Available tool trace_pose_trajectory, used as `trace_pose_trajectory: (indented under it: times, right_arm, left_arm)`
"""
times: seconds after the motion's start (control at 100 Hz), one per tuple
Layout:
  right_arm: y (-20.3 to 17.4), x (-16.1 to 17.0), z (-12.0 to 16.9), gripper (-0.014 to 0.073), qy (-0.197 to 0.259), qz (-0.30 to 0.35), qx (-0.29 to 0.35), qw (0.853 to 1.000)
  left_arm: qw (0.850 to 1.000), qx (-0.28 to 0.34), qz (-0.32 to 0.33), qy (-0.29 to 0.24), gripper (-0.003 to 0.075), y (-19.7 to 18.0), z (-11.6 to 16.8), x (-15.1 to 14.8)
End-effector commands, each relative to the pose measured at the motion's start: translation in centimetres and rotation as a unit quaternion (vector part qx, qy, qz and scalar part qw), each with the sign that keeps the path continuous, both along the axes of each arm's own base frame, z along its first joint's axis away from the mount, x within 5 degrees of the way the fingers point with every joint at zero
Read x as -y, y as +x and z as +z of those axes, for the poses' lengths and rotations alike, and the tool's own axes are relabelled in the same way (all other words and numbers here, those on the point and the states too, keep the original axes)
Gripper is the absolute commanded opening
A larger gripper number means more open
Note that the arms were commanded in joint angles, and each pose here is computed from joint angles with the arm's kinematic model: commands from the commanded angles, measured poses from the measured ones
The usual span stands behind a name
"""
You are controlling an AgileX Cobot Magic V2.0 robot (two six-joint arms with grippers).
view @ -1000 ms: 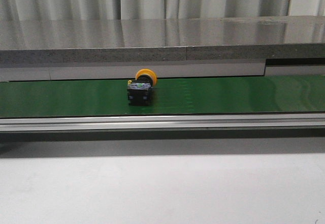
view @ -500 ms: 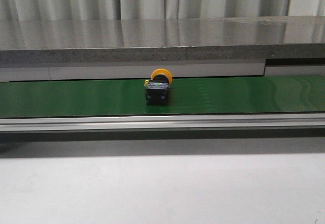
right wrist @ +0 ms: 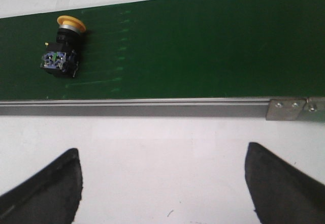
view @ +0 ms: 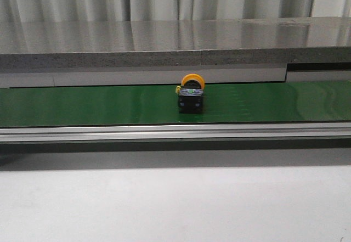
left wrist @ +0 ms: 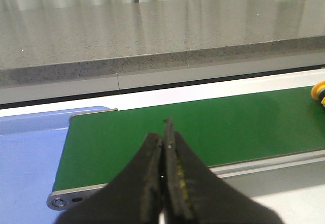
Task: Move button from left to right
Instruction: 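Lower the right gripper over the button on the belt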
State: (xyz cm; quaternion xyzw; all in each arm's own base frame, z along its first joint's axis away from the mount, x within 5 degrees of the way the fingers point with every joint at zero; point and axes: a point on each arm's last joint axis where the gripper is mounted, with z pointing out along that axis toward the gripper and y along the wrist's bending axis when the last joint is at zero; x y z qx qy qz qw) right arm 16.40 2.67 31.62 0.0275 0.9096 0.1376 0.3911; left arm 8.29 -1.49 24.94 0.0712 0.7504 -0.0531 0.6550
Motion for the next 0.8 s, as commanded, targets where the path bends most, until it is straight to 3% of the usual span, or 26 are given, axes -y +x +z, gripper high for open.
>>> trace_pose_trajectory:
  times: [0.0, 0.41, 0.79]
  right_arm:
    - [2.0, -0.3, 1.5, 0.0644, 0.008, -0.001, 0.036, 0.999]
    - [10.0, -3.8, 0.1, 0.0644, -0.017, 0.057, 0.003, 0.998]
    - [15.5, -7.7, -1.9, 0.0644, -0.072, 0.118, -0.008, 0.99]
  left_arm:
    - [0.999, 0.051, 0.005, -0.011, -0.002, 0.1, 1.7, -0.1]
    - [0.999, 0.051, 0.005, -0.011, -0.002, 0.1, 1.7, -0.1]
    - [0.999, 0.051, 0.005, -0.011, -0.002, 0.1, 1.7, -0.1]
